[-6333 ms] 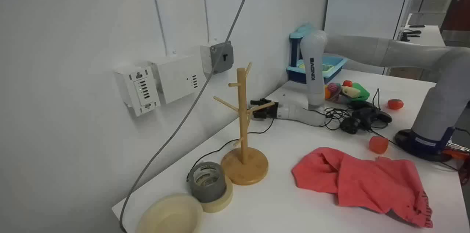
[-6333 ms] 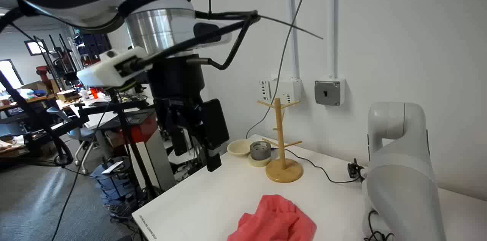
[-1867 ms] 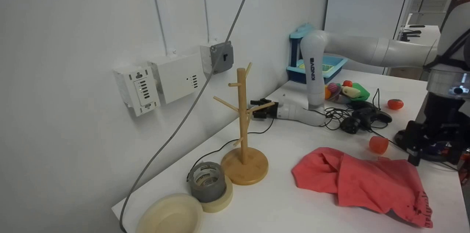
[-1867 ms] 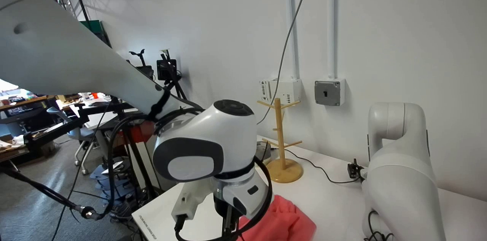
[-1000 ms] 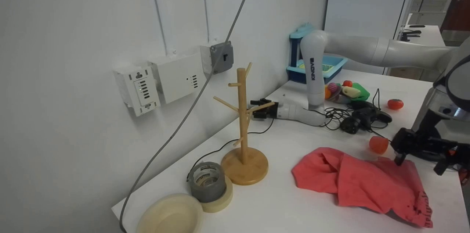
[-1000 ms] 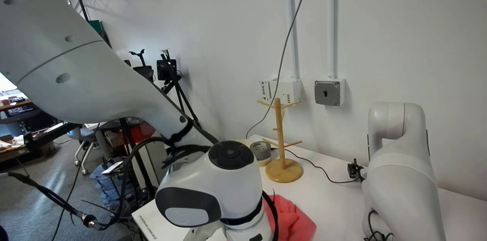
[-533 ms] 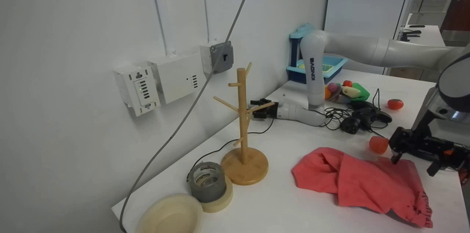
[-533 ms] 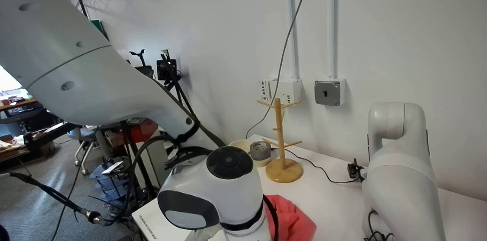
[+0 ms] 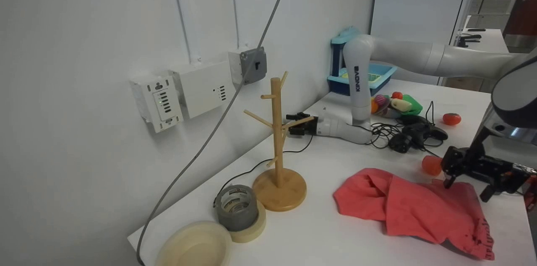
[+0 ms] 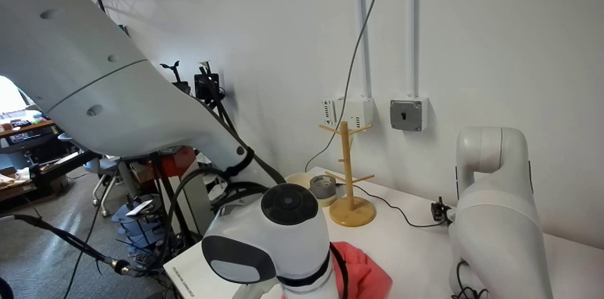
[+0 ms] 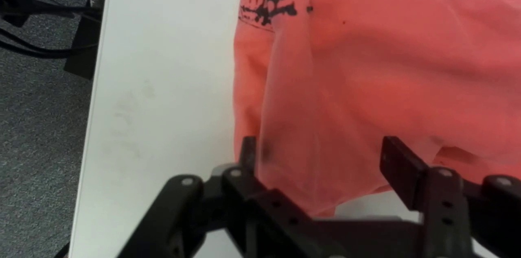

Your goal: Pick up the orange sweater and put it back down

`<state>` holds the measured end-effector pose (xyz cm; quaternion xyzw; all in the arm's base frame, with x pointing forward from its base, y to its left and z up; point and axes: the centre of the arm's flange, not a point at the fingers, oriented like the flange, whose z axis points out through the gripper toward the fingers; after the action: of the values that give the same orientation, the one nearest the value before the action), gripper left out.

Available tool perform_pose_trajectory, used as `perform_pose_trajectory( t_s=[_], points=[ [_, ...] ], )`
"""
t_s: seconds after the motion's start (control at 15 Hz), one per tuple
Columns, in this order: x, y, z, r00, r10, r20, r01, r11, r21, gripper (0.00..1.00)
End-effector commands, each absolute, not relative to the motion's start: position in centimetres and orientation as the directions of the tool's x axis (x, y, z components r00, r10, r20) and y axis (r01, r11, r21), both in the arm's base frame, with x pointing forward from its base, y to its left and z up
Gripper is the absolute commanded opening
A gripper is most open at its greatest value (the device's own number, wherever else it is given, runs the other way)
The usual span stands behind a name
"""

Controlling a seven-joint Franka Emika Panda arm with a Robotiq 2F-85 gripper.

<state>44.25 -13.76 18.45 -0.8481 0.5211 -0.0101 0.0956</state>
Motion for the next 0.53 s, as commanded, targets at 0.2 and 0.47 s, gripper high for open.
perform_pose_trajectory(
  t_s=[0.2, 0.47],
  points=[
    [43.99, -14.61, 16.25, 0.447, -0.89, -0.091, -0.889, -0.43, -0.158, 0.97],
    [44.36, -14.68, 15.98, 0.449, -0.889, -0.086, -0.888, -0.434, -0.15, 0.54]
  ],
)
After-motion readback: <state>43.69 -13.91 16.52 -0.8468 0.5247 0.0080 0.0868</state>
